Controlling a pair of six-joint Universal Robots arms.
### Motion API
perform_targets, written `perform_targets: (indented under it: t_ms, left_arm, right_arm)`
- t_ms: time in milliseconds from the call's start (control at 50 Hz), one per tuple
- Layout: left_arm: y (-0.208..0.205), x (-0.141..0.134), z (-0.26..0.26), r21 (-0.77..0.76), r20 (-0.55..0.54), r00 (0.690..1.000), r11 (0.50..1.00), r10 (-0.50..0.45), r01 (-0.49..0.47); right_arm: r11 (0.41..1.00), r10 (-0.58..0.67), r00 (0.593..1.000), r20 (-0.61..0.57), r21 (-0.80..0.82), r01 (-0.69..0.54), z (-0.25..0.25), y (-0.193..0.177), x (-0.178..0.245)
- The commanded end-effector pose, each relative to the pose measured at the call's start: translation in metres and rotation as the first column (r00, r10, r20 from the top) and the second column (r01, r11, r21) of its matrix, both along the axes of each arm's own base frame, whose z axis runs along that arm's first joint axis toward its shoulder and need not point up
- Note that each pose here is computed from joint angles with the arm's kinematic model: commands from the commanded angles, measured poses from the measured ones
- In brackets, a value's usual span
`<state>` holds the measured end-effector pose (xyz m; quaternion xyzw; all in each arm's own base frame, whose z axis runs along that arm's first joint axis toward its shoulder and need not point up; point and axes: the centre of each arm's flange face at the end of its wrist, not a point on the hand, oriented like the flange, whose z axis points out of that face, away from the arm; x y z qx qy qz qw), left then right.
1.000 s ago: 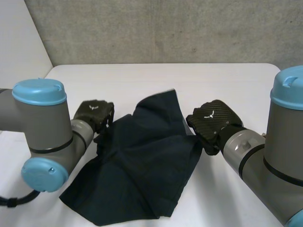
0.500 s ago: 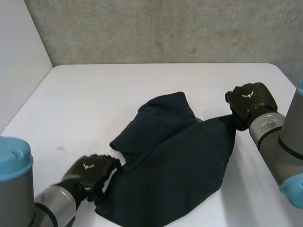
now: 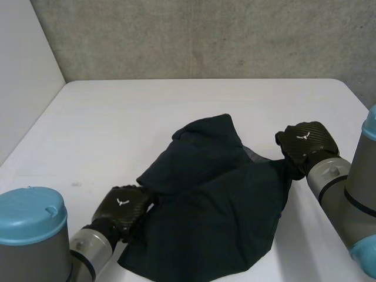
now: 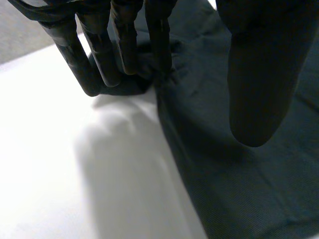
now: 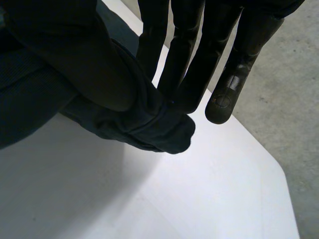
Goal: Fold the shorts.
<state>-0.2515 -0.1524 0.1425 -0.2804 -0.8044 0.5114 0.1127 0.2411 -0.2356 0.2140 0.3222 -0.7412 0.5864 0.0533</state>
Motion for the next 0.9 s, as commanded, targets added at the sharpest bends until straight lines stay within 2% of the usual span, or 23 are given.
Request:
perform_targets:
  t_ms: [20, 360, 680, 760, 900]
  left_arm:
    - [-0.016, -0.004, 0.001, -0.056, -0.004, 0.998, 0.997, 0.058, -0.058]
    - [-0.042, -0.022, -0.014, -0.043, 0.013, 0.998, 0.997, 0.058, -0.058]
    - [-0.055, -0.051, -0.023, -0.049, 0.003, 1.000, 0.999, 0.004, -0.004]
    - [-0.070, -0.061, -0.021, -0.076, -0.011, 1.000, 0.997, 0.010, -0.011]
    - [-0.125, -0.079, -0.005, -0.212, -0.034, 0.999, 0.977, 0.030, -0.037]
  right_arm:
    - [1.000, 0.019, 1.000, 0.017, 0.019, -0.019, -0.003, 0.003, 0.002]
    - [0.999, 0.024, 1.000, 0.015, 0.028, -0.025, -0.005, 0.005, 0.001]
    - [0.999, 0.025, 1.000, 0.016, 0.022, -0.025, -0.004, 0.005, 0.001]
    - [0.999, 0.030, 0.999, 0.016, 0.022, -0.030, -0.004, 0.005, 0.001]
    - [0.995, 0.094, 0.995, 0.033, 0.027, -0.094, -0.003, 0.012, 0.009]
